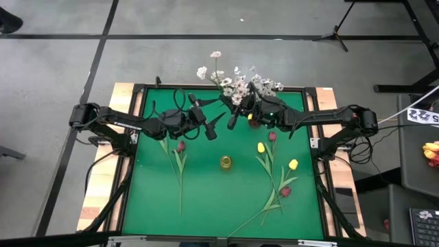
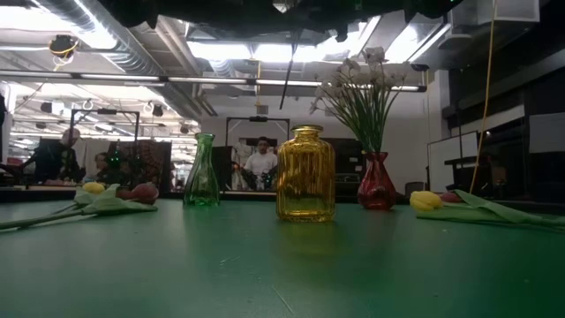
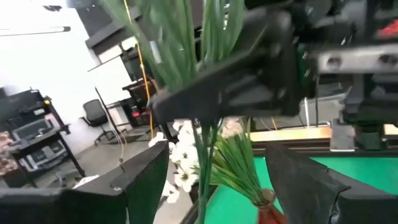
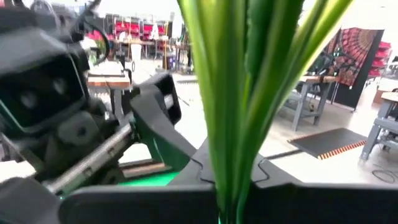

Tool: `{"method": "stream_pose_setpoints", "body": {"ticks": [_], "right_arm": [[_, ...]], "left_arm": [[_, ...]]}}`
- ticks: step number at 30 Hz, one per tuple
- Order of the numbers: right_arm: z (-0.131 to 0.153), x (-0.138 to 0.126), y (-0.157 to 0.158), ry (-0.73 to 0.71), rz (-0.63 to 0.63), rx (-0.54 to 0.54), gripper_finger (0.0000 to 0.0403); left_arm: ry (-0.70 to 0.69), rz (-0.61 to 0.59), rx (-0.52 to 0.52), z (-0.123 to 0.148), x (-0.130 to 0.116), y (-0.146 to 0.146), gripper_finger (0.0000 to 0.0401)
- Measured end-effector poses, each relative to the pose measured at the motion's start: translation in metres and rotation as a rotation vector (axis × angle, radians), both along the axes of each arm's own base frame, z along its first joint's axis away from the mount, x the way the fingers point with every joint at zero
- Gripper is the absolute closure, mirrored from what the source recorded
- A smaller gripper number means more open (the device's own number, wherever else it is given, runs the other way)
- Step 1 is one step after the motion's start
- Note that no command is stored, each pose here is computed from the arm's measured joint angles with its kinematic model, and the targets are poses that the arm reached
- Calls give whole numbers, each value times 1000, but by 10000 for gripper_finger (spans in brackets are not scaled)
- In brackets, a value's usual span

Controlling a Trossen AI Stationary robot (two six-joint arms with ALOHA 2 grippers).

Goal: Sort flowers into vase by color
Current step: Put the white flower into the red vase

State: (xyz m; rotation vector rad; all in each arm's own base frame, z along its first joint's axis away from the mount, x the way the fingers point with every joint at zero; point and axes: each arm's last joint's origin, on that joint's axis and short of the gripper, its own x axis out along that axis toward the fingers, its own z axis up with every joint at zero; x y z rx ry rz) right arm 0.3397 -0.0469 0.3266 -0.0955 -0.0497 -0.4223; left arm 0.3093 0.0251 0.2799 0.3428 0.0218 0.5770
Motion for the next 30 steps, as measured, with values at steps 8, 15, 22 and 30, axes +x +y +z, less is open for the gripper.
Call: {"method": "stream_pose_setpoints", "body": {"ticks": [8,15,22,30], "right_arm": [[39,-36,10,-72,24,9,396],[63,-87,38,2,127,84,394],[29,-105,55,240,29,220,396],[-26,-103,51,314,-152,83,397]], "left_arm": [[52,60,12,-4,-1,2,136],[68,62,11,-5,-1,1,136],[81,64,7,-7,-1,2,136],[83,62,-7,-7,-1,1,136]]}}
